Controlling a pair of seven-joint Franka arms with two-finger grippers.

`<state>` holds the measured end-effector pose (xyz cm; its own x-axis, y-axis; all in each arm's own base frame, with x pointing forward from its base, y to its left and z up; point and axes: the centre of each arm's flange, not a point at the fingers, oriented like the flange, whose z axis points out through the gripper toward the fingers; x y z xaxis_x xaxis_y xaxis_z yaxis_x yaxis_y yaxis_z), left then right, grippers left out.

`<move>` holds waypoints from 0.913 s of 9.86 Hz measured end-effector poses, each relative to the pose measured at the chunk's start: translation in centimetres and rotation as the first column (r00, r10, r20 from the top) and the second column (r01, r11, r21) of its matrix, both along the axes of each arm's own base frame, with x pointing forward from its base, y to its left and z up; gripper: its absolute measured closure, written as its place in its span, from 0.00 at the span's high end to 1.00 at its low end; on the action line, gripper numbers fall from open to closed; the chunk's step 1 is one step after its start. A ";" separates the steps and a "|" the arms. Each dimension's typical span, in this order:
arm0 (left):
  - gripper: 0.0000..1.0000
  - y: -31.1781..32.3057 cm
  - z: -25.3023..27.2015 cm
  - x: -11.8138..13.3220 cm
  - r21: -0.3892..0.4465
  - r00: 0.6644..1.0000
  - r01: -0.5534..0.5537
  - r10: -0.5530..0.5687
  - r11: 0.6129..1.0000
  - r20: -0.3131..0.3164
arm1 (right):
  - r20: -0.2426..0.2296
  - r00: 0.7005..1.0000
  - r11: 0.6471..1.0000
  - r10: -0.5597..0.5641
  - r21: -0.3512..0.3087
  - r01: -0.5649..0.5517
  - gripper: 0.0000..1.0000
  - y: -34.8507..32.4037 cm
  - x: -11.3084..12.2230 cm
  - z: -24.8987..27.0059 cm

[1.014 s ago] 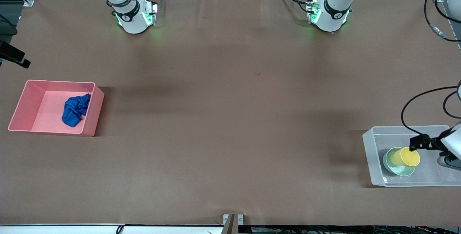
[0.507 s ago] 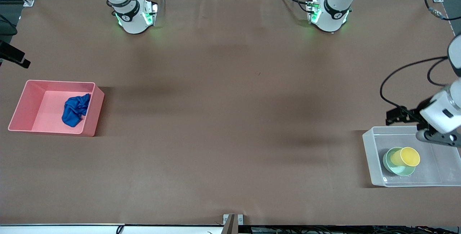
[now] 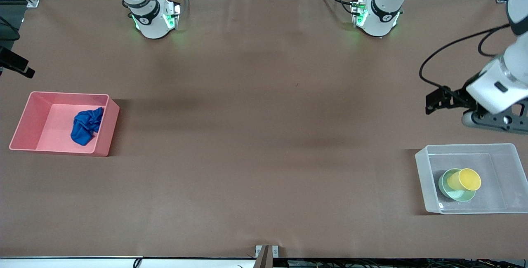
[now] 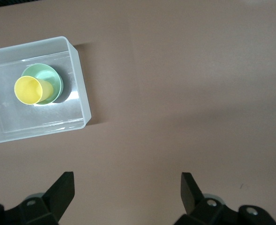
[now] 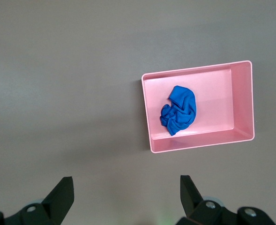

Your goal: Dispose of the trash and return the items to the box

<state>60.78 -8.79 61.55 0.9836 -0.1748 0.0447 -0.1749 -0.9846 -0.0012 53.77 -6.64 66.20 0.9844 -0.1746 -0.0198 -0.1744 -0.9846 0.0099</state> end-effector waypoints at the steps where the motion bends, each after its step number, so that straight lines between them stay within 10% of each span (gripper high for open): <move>1: 1.00 -0.2 1.2 -0.7 0.010 1.000 -0.001 0.001 1.000 0.017 | 0.000 1.000 1.000 0.000 0.000 0.000 1.00 0.0 0.0 0.0; 9: 1.00 0.9 7.5 -5.7 -0.002 0.997 -0.065 0.065 0.998 0.035 | 0.000 1.000 1.000 0.000 0.000 0.000 1.00 0.0 0.0 0.0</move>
<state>55.12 -7.84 69.03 0.9907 -0.1109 0.0789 -0.1108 -0.9938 -0.0056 53.77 -6.67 66.20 0.9844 -0.1750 -0.0199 -0.1748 -0.9845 0.0099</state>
